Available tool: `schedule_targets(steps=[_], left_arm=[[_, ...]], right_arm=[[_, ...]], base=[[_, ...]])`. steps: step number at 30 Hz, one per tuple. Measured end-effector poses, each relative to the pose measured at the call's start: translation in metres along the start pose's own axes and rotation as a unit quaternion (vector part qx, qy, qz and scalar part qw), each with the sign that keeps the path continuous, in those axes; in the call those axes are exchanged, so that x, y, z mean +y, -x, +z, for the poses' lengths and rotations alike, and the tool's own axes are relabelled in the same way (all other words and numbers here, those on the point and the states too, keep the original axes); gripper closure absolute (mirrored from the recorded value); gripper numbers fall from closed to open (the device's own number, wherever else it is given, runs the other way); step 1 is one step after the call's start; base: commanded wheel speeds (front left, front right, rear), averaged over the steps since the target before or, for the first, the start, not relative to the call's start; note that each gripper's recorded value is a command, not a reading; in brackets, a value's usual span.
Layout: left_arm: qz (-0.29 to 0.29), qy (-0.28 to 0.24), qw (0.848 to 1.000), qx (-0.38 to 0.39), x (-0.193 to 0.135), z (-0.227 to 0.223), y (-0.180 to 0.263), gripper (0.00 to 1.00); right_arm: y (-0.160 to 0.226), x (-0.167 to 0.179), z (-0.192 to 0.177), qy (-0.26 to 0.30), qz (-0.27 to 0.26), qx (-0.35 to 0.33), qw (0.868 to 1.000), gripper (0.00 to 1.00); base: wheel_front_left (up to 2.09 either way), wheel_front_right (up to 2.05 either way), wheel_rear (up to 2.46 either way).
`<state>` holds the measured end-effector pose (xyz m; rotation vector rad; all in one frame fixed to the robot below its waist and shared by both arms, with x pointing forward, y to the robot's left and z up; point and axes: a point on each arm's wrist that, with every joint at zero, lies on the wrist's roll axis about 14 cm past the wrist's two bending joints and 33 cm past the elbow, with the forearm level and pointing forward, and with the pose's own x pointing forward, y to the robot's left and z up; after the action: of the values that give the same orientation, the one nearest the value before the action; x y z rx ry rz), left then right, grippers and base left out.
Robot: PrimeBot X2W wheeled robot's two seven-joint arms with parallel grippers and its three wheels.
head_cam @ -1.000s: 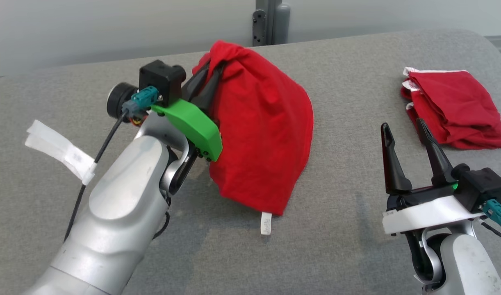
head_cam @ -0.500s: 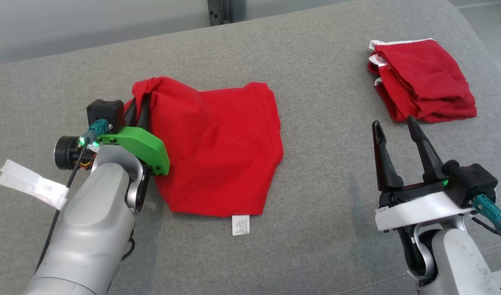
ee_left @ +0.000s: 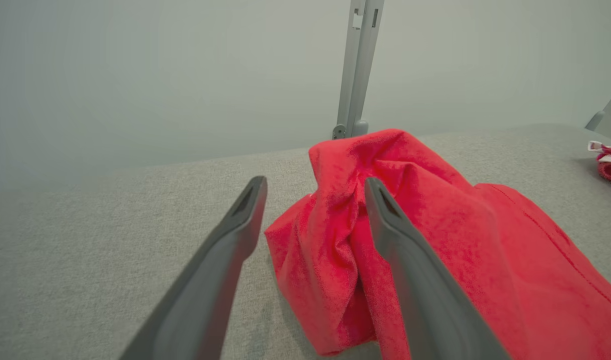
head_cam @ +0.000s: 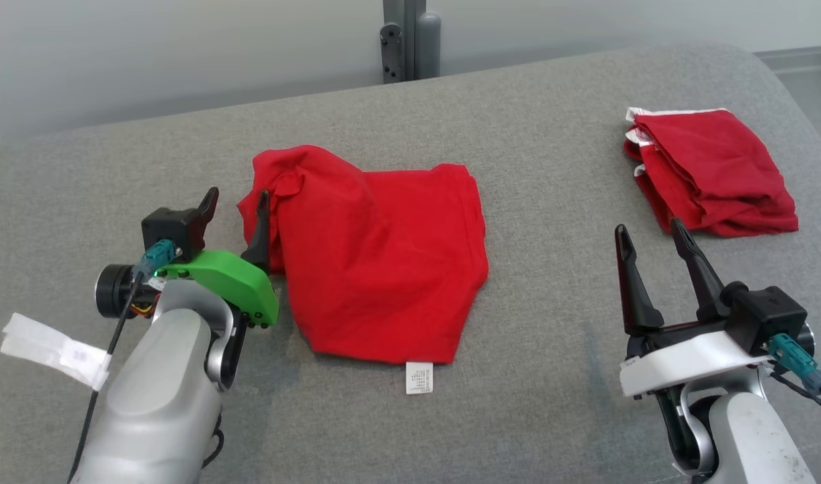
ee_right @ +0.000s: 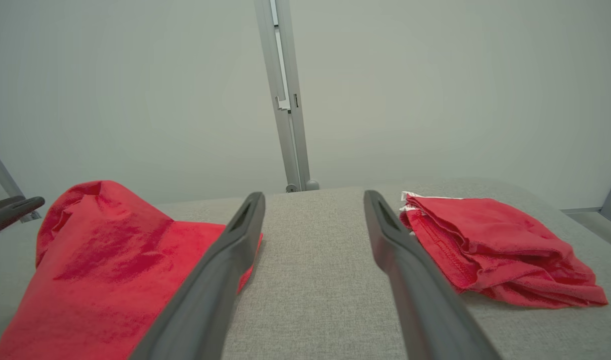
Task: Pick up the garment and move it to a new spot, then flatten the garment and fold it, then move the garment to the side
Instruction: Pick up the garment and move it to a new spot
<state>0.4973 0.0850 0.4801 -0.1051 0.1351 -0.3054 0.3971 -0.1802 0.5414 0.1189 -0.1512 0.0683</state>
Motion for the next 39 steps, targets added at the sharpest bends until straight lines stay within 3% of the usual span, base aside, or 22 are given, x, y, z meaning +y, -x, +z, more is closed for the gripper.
schedule_targets(steps=[20,39], left_arm=[[0.114,0.036,0.987,-0.108,0.030,0.017,0.137,0.00],[0.136,0.050,0.984,-0.101,0.033,0.004,0.152,0.00]], right_arm=[[0.021,0.047,-0.003,-0.028,0.062,0.001,0.998,0.00],[0.026,0.059,-0.023,-0.051,0.076,0.025,0.996,0.00]], base=[[0.00,0.00,0.00],[0.00,0.00,0.00]])
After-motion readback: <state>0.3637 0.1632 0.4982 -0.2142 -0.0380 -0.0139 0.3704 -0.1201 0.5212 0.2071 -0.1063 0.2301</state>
